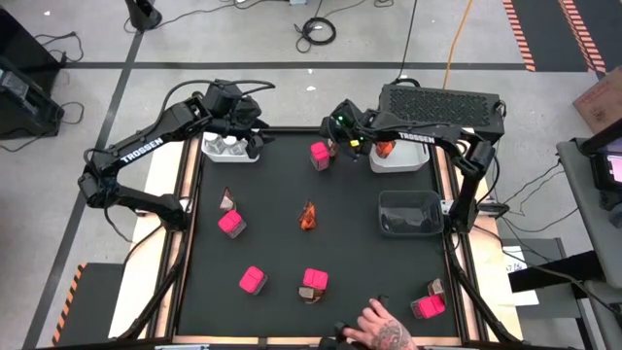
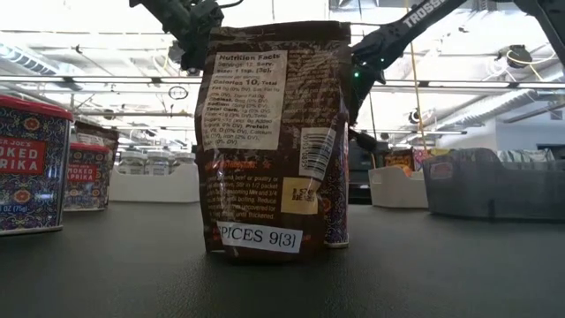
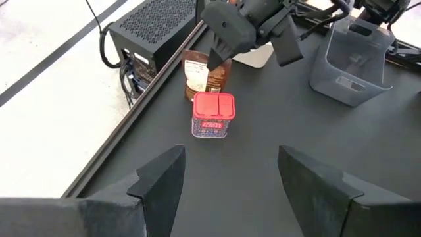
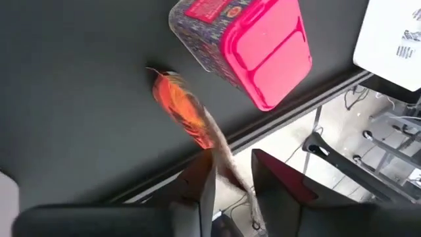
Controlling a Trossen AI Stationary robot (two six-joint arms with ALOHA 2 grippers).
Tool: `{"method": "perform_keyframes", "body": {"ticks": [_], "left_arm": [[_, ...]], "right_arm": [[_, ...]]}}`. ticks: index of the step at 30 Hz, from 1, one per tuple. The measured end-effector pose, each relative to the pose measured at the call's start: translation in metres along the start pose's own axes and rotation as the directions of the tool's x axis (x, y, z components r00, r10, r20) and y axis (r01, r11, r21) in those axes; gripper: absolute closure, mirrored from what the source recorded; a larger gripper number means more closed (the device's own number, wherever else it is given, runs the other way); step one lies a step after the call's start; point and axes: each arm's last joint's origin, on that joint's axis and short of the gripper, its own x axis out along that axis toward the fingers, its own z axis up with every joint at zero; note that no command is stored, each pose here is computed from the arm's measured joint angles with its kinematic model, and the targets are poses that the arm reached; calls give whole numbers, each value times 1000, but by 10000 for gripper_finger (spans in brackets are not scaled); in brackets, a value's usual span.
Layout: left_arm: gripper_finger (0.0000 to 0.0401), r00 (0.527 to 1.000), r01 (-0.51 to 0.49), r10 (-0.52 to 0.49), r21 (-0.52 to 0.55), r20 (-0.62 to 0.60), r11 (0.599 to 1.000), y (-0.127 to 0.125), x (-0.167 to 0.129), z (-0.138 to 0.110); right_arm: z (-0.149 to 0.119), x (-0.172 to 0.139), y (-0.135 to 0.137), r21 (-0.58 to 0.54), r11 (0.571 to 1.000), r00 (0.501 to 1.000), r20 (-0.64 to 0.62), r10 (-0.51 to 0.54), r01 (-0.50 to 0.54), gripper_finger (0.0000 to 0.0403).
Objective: Sort spices by type
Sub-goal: Put the orange seasoning bag into the right white bin
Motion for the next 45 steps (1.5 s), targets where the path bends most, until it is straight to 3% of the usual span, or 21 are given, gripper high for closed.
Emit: {"method": "perform_keyframes", "body": {"ticks": [28, 36, 45], "left_arm": [[154, 1000, 0, 0, -2, -6, 1000, 0, 0, -1], [154, 1000, 0, 0, -2, -6, 1000, 0, 0, -1], [154, 1000, 0, 0, -2, -6, 1000, 0, 0, -1]], "right_arm": [[6, 10, 1, 48, 999, 999, 54, -2, -1, 328], [4, 9, 0, 124, 992, 1000, -6, 6, -5, 396], [1, 0, -3, 210, 977, 998, -68, -5, 19, 402]]}}
